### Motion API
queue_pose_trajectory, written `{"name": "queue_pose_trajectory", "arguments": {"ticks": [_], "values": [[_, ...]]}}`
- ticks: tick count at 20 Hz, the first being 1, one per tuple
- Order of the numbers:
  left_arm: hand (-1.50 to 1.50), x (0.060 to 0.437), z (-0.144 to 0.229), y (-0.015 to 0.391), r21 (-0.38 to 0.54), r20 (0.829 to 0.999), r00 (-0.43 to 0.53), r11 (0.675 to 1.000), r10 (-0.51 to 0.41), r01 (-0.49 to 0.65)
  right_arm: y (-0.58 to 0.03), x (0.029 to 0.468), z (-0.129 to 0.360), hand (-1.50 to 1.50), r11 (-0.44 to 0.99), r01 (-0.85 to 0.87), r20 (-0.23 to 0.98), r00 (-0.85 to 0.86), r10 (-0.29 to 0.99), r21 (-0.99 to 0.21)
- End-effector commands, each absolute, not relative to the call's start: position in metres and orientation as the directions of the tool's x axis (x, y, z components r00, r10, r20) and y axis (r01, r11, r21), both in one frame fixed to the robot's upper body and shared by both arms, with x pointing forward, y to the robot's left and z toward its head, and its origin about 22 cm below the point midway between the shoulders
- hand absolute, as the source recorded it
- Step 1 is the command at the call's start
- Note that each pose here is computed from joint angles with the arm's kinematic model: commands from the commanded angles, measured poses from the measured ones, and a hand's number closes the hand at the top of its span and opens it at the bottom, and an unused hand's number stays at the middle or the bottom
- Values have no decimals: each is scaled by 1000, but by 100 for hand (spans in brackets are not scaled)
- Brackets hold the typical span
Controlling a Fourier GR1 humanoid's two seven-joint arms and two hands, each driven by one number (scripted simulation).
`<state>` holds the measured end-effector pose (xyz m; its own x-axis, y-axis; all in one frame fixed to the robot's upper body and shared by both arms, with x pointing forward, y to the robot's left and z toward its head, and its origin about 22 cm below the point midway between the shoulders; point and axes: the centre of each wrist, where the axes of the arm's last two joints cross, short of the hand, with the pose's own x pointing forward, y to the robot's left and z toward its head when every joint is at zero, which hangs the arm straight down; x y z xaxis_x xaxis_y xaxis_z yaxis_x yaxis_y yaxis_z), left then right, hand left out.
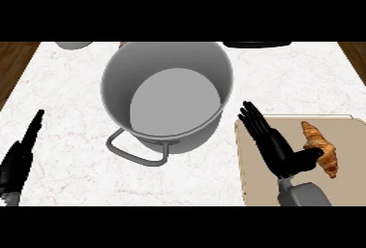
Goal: Pick the croissant from the tray and place it in the pot
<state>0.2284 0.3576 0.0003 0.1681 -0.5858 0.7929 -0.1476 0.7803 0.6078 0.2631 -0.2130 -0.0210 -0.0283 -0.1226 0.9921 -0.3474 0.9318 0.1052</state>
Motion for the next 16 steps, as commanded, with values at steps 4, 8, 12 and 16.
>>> {"name": "queue_pose_trajectory", "arguments": {"ticks": [4, 8, 12, 16], "values": [[0, 245, 7, 353, 553, 829, 235, 807, -508, -206, -279, 276, 14, 150, 981, -90, 984, -75, 163, -170], [0, 231, -8, 357, 492, 841, 375, 839, -389, -232, -373, 278, 51, 150, 762, 376, 804, -66, 590, -528], [0, 241, 7, 360, 448, 849, 415, 862, -328, -235, -349, 254, 13, -150, 628, 559, 711, -93, 697, -541], [0, 257, 20, 337, 441, 846, 419, 873, -328, -207, -321, 227, 28, -150, 576, 578, 667, -72, 742, -578]]}}
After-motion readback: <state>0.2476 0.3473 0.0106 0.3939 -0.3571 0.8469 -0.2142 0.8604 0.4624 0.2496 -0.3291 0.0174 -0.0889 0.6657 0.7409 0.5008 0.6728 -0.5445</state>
